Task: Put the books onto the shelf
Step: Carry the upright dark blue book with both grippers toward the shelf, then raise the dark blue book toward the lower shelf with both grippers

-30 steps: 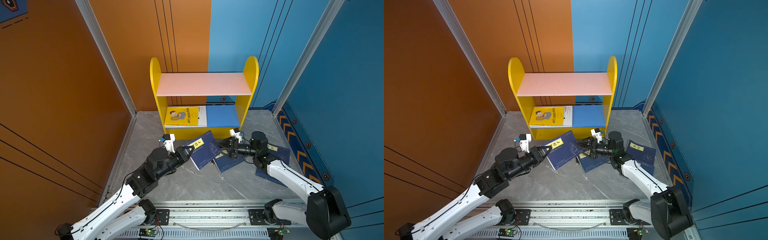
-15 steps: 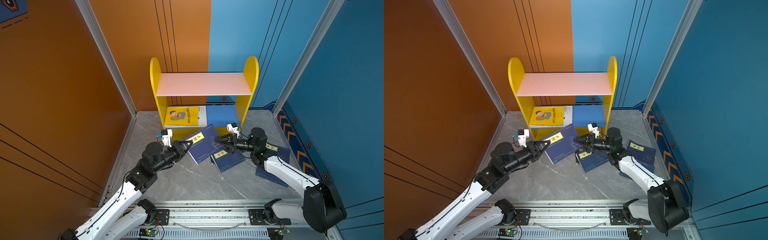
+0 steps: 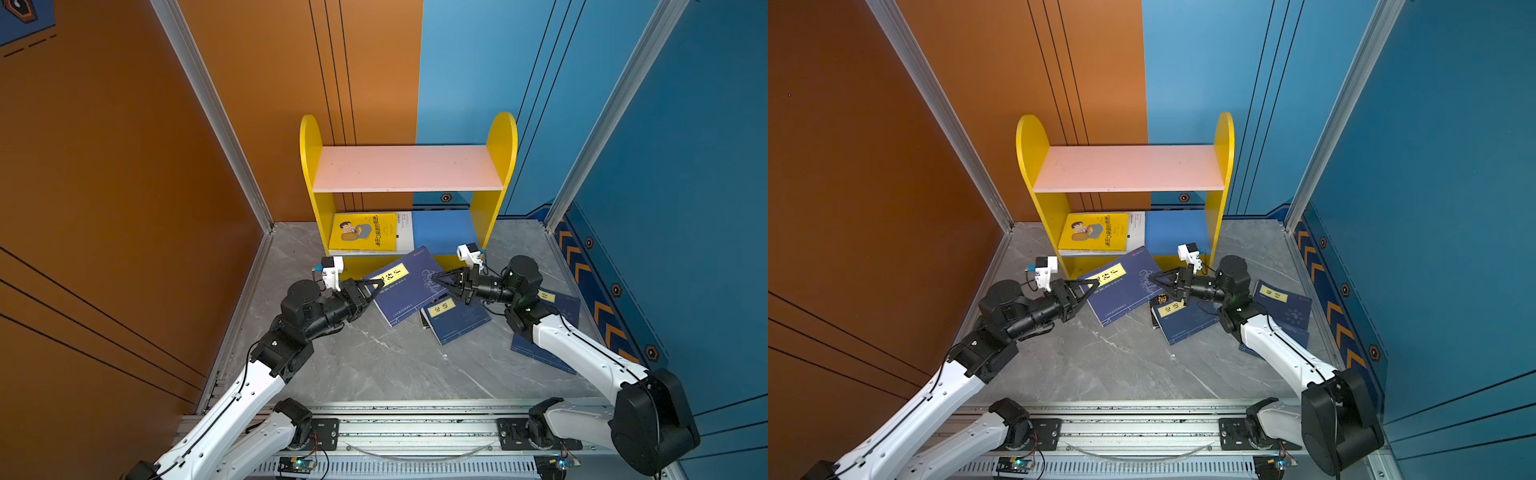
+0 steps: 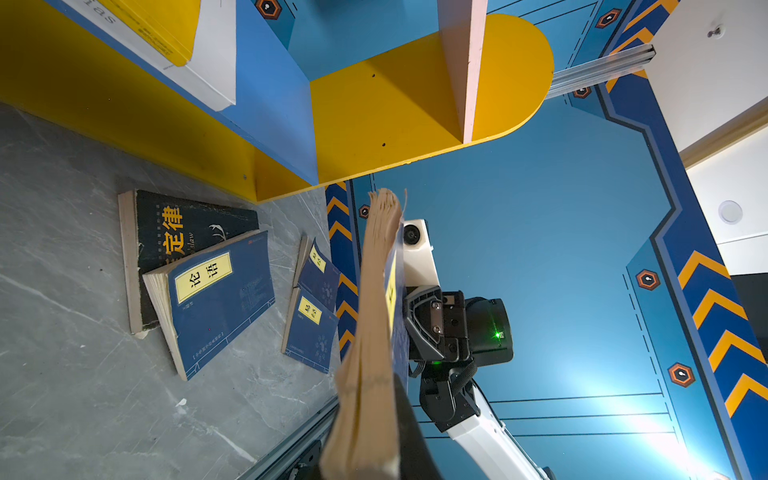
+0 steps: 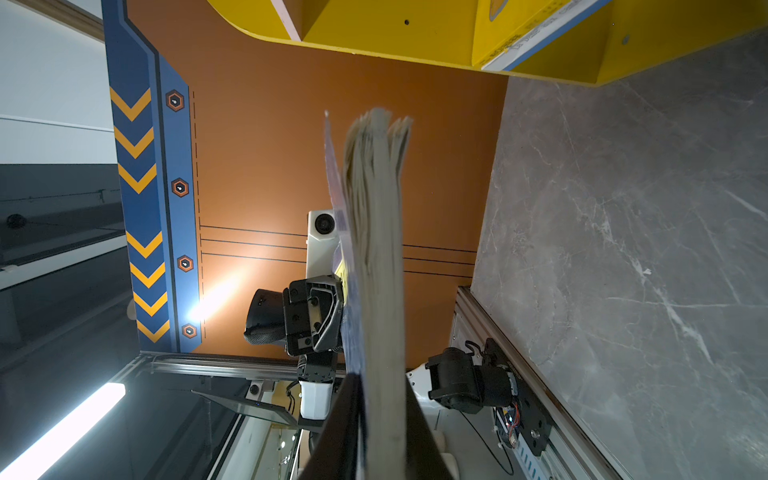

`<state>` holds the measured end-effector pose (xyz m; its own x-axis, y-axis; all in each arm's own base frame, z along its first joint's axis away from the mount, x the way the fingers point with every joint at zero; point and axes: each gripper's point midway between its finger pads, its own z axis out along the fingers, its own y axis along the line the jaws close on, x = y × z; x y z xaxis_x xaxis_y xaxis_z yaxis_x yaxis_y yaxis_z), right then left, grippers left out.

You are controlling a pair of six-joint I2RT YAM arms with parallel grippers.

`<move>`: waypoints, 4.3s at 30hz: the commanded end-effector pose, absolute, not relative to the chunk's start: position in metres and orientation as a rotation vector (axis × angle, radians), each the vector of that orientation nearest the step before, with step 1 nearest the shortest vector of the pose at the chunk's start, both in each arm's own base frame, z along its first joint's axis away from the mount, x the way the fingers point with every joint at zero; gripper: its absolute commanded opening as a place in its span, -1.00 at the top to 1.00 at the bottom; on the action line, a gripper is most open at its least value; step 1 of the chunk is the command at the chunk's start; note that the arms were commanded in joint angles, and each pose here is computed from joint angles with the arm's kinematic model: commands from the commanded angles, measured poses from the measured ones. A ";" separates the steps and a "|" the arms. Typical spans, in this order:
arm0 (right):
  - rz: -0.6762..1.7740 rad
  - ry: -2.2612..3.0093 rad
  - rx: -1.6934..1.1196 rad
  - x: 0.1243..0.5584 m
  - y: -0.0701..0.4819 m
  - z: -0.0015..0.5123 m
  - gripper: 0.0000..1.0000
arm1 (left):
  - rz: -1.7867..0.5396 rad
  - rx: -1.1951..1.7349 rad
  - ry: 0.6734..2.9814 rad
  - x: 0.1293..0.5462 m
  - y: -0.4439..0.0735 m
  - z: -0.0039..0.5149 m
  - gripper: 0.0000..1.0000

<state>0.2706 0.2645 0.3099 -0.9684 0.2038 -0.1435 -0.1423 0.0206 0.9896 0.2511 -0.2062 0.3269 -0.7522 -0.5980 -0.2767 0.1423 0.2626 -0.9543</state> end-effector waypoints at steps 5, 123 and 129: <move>2.015 2.048 0.074 0.269 0.260 0.310 0.75 | -1.519 -0.448 1.755 0.258 -0.181 0.355 0.71; 2.003 2.056 0.075 0.264 0.247 0.353 0.76 | -0.925 -0.357 2.125 0.264 -0.222 0.260 1.00; 1.992 2.051 0.109 0.269 0.246 0.348 0.77 | -0.936 -0.304 2.133 0.260 -0.236 0.258 1.00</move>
